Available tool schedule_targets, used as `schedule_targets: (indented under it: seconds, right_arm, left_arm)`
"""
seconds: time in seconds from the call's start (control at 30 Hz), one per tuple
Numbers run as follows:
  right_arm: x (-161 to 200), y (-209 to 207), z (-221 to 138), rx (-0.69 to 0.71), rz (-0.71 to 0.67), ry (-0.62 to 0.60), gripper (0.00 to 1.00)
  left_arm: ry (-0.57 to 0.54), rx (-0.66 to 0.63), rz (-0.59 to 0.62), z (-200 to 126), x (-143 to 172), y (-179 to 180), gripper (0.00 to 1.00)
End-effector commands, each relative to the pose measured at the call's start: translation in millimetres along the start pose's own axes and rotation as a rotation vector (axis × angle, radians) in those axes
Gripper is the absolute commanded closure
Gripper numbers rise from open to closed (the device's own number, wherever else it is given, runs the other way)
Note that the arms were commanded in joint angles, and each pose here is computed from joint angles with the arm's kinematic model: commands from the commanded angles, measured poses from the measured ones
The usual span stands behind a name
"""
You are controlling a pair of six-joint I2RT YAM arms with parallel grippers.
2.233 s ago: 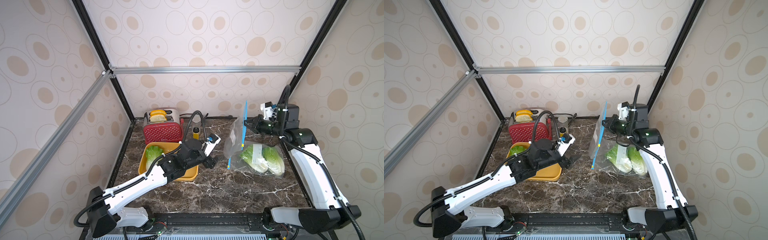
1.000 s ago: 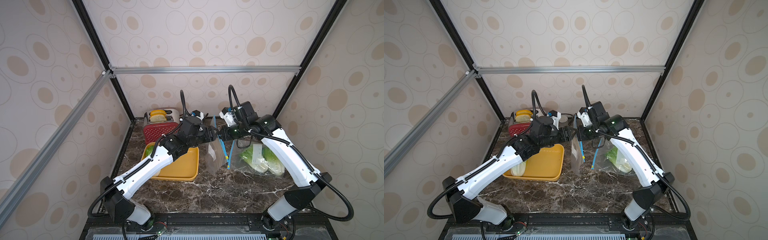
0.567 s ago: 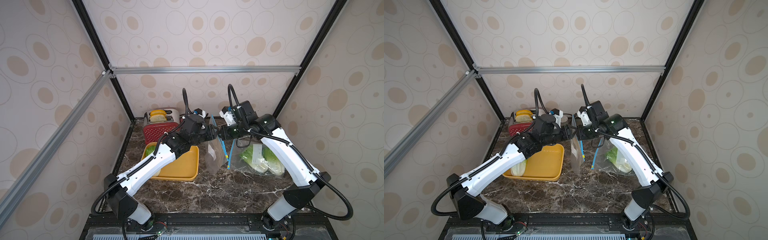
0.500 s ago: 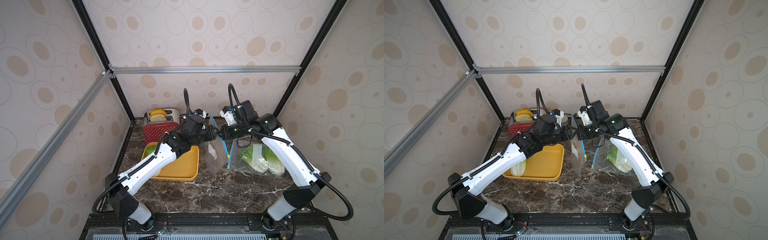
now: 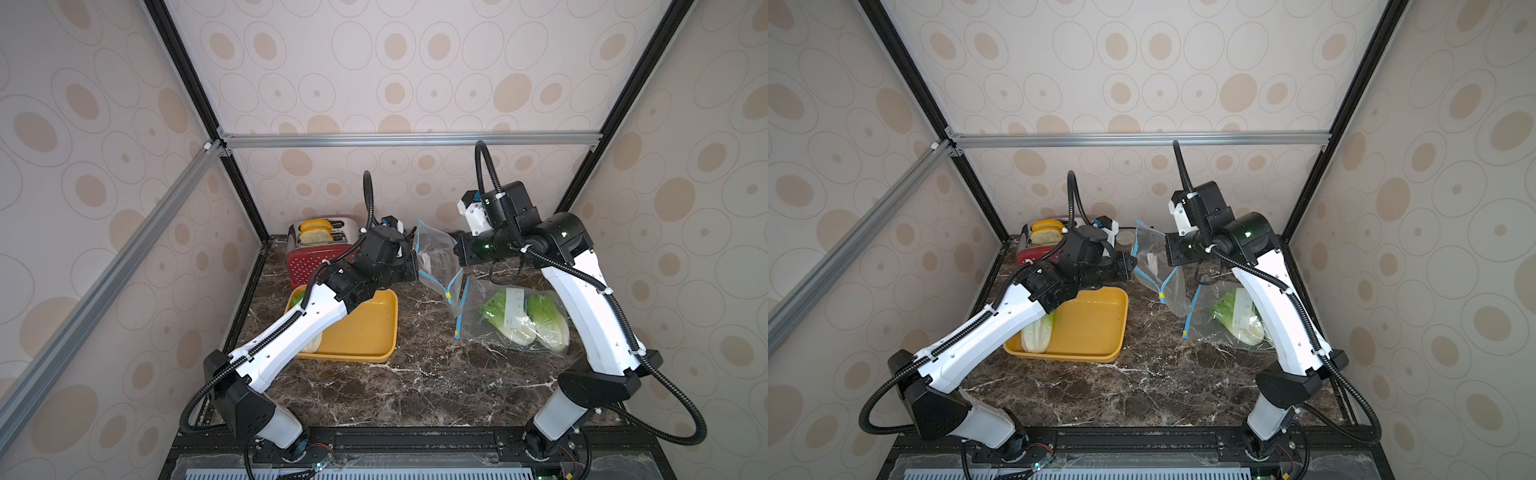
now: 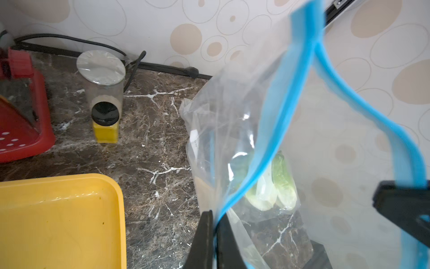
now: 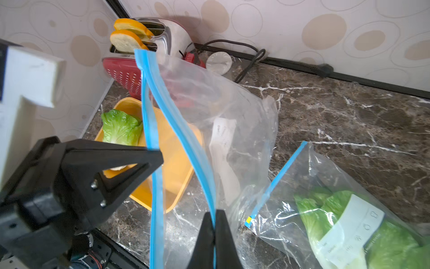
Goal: Put the chinese cabbages into a zipper bag and zip it
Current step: Open the zipper of the food storage bag.
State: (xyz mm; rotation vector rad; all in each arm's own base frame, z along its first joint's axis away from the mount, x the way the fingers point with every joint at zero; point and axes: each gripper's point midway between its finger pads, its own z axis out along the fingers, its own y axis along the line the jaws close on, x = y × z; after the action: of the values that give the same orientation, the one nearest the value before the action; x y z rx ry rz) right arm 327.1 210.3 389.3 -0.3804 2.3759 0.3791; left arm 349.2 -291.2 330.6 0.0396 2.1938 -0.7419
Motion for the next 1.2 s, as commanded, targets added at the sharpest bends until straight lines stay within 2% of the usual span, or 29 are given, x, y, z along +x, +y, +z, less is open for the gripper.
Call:
schedule_targets:
  seconds: [0.0, 0.17, 0.33, 0.43, 0.47, 0.57, 0.7, 0.83, 0.97, 1.1, 1.17]
  right_arm:
    - [19.5, -19.7, -1.0, 0.115, -0.029, 0.086, 1.0]
    - [28.1, -10.1, 18.0, 0.103, -0.041, 0.133, 1.0]
    - [31.9, 6.3, 45.6, 0.054, -0.02, 0.149, 1.0]
    - [28.1, 9.0, 48.1, 0.057, -0.024, 0.14, 1.0]
    - [26.8, 8.7, 47.7, 0.069, -0.032, 0.137, 1.0]
    - [18.4, 7.4, 39.9, 0.091, -0.048, 0.116, 1.0]
    - [14.1, 0.4, 36.3, 0.137, -0.074, 0.109, 1.0]
    - [10.7, -1.5, 33.5, 0.153, -0.09, 0.102, 1.0]
    - [13.5, -0.6, 37.6, 0.151, -0.103, 0.122, 1.0]
    - [14.5, 0.0, 40.1, 0.149, -0.109, 0.13, 1.0]
    - [15.0, 1.5, 41.9, 0.139, -0.113, 0.134, 1.0]
  left_arm:
    - [-0.013, -0.066, 0.025, -15.6, -6.7, 20.2, 0.96]
    - [0.041, -0.098, 0.023, -11.2, 13.9, 37.9, 0.98]
    - [0.086, -0.033, 0.011, -1.6, 27.5, 30.7, 0.94]
    - [0.058, 0.003, 0.01, -4.6, 21.2, 23.1, 0.85]
    - [0.046, 0.017, 0.014, -6.5, 17.6, 20.1, 0.78]
    - [0.024, 0.043, 0.031, -14.1, 7.7, 11.0, 0.74]
    - [-0.037, 0.062, 0.062, -33.4, -7.5, 5.5, 0.57]
    - [-0.089, -0.068, 0.119, -55.3, -10.4, 35.1, 0.39]
    - [-0.071, -0.175, 0.179, -78.7, -4.0, 63.0, 0.23]
    - [-0.079, -0.375, 0.177, -106.6, -3.1, 105.5, 0.15]
    - [-0.046, -0.503, 0.116, -119.3, 2.8, 141.7, 0.11]
